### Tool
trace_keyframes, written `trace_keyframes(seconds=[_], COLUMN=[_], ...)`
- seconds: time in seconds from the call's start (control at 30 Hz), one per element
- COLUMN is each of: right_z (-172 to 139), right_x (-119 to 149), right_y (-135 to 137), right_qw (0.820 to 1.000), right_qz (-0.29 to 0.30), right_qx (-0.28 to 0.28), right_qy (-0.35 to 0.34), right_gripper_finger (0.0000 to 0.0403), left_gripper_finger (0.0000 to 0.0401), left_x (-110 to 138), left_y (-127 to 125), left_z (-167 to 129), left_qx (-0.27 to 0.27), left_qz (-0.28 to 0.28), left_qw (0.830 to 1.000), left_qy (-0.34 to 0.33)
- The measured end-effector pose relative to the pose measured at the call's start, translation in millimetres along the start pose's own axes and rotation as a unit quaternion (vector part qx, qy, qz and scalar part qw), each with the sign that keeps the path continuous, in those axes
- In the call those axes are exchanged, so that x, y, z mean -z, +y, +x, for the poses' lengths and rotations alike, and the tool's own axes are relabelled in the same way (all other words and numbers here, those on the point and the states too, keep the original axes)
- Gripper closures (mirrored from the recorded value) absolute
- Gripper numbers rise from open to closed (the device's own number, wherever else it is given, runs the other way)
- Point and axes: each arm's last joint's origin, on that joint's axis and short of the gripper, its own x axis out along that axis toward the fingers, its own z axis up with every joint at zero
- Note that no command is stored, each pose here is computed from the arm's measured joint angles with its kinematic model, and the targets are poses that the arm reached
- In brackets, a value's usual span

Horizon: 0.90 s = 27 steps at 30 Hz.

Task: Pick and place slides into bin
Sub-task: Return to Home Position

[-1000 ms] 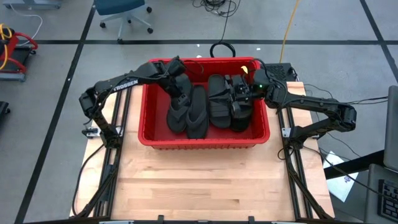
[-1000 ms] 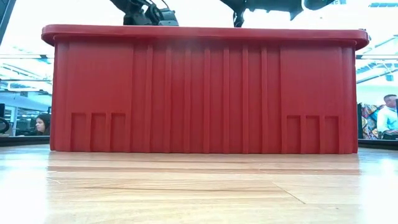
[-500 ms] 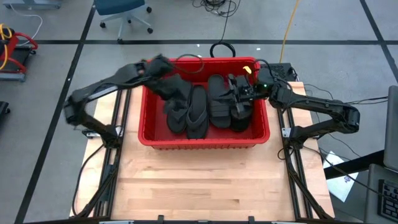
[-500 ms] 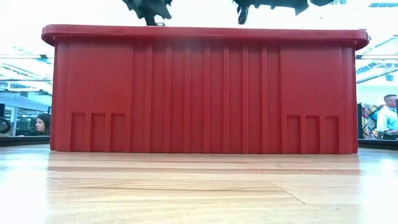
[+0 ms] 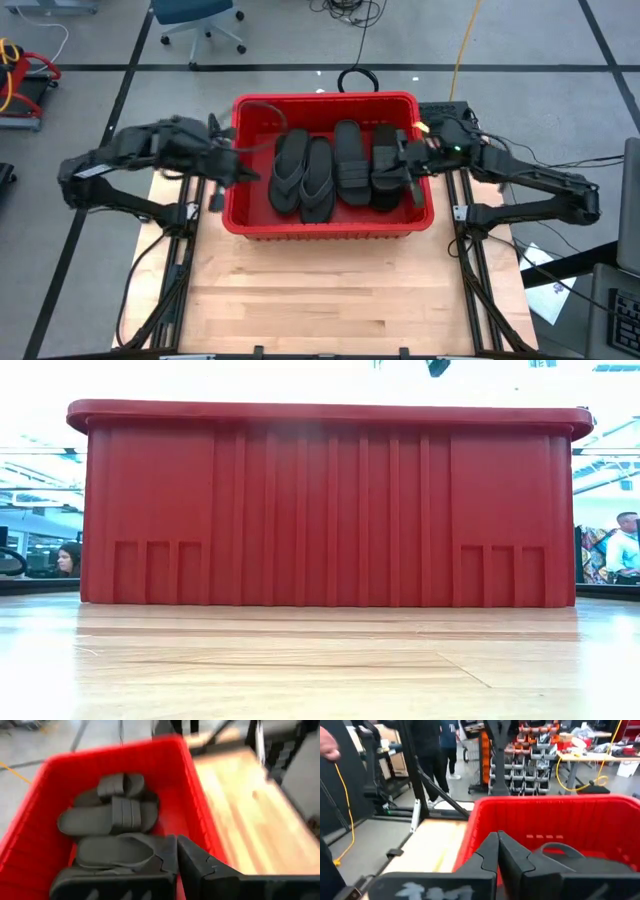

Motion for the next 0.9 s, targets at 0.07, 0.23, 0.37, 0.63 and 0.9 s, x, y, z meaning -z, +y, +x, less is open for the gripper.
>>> trace_keyframes(seconds=[0.07, 0.23, 0.37, 0.63, 0.9], right_z=[-6.0, -2.1, 10.5, 13.6, 1.8], right_x=[-3.3, 16.1, 46.9, 69.9, 76.6], right_y=[11.2, 33.1, 44.9, 69.5, 79.7], right_qw=[1.0, 0.997, 0.991, 0.992, 0.994], right_qz=[0.0, 0.024, 0.044, 0.045, 0.05], right_qx=[-0.005, -0.026, -0.008, 0.045, 0.073], right_qy=[-0.016, -0.075, -0.127, -0.111, -0.067], right_gripper_finger=[0.0402, 0.0403, 0.0403, 0.0403, 0.0403], left_gripper_finger=[0.0397, 0.04, 0.0399, 0.0401, 0.0401], left_x=[3.8, 28.3, 49.7, 99.4, 122.1], left_y=[-6.4, -16.3, -21.0, -32.4, -37.5], left_z=[-17.0, -31.7, -23.8, -7.7, -45.4], left_qx=[-0.004, -0.042, -0.046, -0.002, -0.015], left_qz=[-0.015, -0.035, -0.045, -0.068, -0.095], left_qw=[0.999, 0.989, 0.968, 0.97, 0.949], left_qy=[-0.035, -0.134, -0.244, -0.235, -0.299])
